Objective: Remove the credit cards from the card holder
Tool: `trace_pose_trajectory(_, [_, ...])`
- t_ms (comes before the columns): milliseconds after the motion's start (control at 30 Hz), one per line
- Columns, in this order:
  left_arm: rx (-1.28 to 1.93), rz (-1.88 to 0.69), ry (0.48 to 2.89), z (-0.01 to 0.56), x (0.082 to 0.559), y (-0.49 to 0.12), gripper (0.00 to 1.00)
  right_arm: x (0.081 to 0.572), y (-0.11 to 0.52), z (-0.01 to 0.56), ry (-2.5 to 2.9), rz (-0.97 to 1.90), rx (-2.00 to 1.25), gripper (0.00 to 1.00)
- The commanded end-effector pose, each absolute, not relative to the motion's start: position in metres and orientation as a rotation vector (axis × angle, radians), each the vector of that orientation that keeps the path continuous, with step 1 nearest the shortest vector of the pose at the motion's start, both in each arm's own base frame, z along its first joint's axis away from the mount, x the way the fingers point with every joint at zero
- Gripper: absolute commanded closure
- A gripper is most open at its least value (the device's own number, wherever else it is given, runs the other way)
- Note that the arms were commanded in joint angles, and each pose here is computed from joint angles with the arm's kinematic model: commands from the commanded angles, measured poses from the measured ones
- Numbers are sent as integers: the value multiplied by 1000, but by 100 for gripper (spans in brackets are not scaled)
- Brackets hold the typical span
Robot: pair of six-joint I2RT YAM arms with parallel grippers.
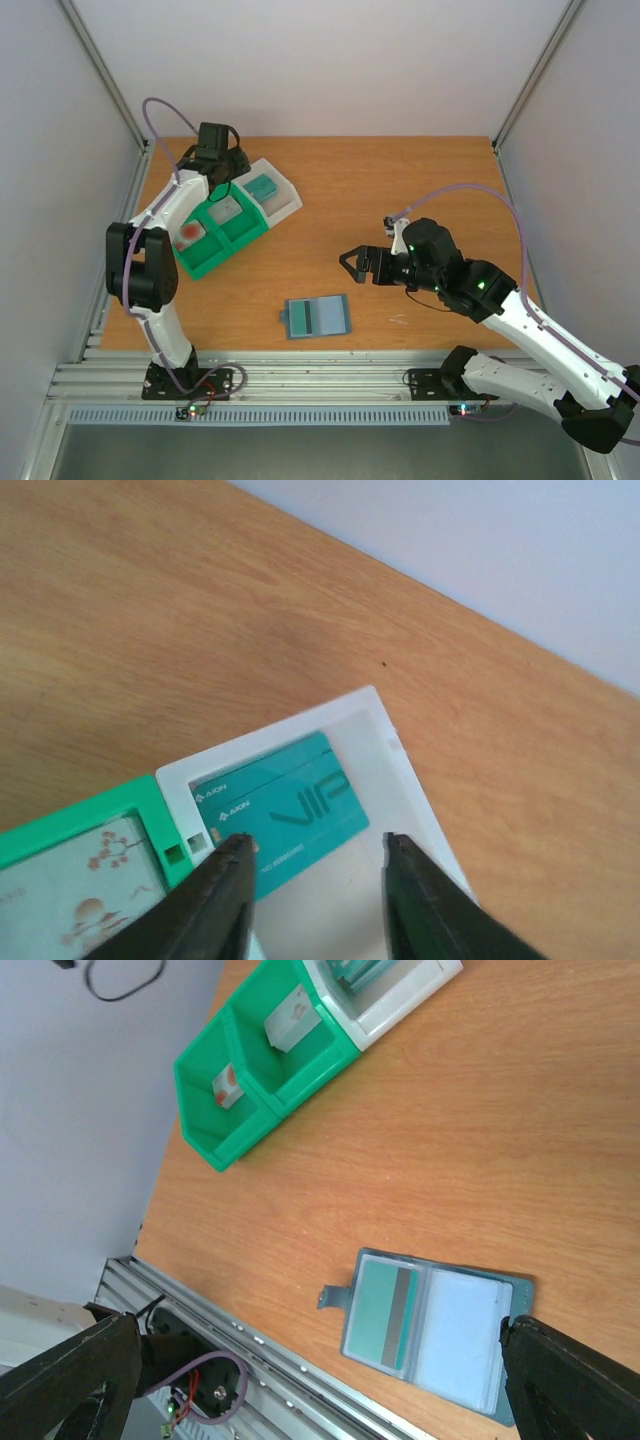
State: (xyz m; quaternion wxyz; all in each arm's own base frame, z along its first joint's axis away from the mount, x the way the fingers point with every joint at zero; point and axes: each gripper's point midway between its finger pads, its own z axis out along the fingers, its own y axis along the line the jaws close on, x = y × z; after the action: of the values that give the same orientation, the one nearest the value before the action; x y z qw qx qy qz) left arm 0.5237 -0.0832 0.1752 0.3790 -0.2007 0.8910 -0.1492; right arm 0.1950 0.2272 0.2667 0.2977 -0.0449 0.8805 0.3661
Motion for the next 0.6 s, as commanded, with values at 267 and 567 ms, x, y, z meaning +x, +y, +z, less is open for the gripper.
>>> trace_pose_trajectory(267, [-14,-365,2465,156,486,-137,100,193,225,283,2307,997,-118,1])
trace_pose_trajectory(567, [97,-431,2554,105,506,-170,99,196,227,279,2318,978,-125,2])
